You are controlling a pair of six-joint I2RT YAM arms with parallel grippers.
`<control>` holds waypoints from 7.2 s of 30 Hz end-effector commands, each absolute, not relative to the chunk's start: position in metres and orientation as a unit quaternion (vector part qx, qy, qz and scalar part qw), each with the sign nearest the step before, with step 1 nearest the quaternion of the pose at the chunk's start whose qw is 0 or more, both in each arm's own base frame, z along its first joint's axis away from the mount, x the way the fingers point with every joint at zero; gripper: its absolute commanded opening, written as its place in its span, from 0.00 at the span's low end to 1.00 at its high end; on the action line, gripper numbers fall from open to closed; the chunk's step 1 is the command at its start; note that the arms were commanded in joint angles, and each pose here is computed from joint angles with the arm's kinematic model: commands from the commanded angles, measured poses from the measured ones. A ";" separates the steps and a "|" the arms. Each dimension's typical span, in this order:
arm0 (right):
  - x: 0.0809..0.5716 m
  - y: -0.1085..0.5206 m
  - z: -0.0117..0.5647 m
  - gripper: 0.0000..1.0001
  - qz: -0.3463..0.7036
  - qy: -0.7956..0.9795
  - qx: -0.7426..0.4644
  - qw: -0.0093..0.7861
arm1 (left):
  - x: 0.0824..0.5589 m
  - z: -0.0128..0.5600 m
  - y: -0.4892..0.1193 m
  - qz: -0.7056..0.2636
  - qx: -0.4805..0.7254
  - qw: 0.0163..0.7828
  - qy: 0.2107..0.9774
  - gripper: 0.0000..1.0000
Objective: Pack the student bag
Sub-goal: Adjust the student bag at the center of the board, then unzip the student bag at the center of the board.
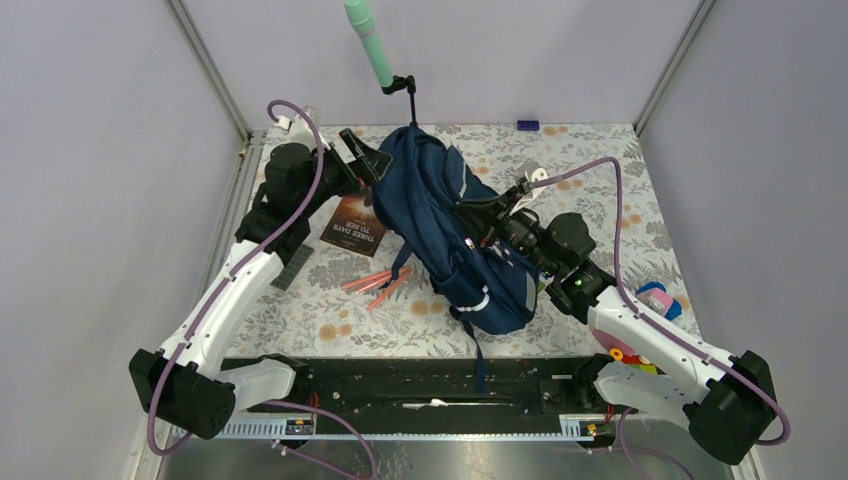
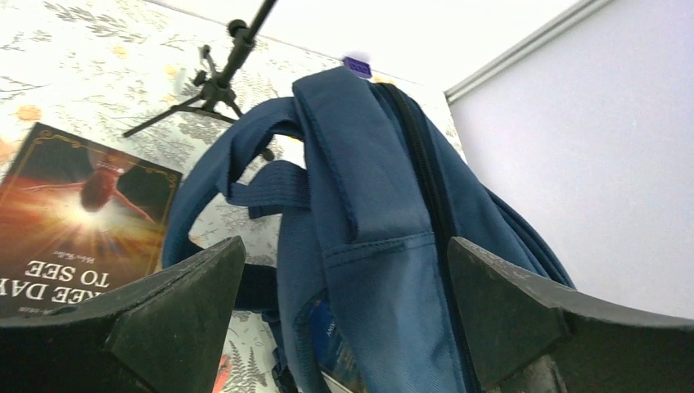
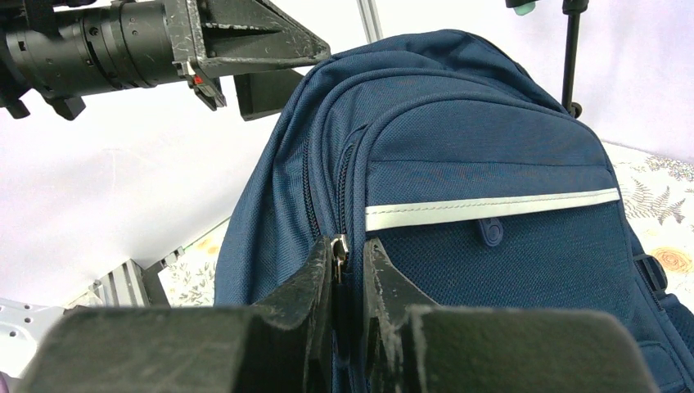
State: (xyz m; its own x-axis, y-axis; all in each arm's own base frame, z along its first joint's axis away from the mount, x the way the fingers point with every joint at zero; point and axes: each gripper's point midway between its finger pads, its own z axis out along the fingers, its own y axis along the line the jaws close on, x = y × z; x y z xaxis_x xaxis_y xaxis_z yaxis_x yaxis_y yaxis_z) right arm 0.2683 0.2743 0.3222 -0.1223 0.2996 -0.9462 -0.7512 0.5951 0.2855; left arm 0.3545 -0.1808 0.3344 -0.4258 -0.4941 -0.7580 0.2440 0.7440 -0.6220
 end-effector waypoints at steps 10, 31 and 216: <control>0.260 0.277 0.383 0.00 0.446 0.549 -0.170 0.686 | 0.363 0.329 -0.198 -0.393 -0.061 0.520 0.756 0.74; 0.251 0.279 0.378 0.42 0.435 0.567 -0.205 0.669 | 0.268 0.453 -0.231 -0.533 0.175 0.559 0.610 0.00; 0.248 0.170 0.377 0.00 0.511 0.594 0.288 0.550 | 0.153 0.451 -0.218 -0.469 0.449 0.547 0.528 0.00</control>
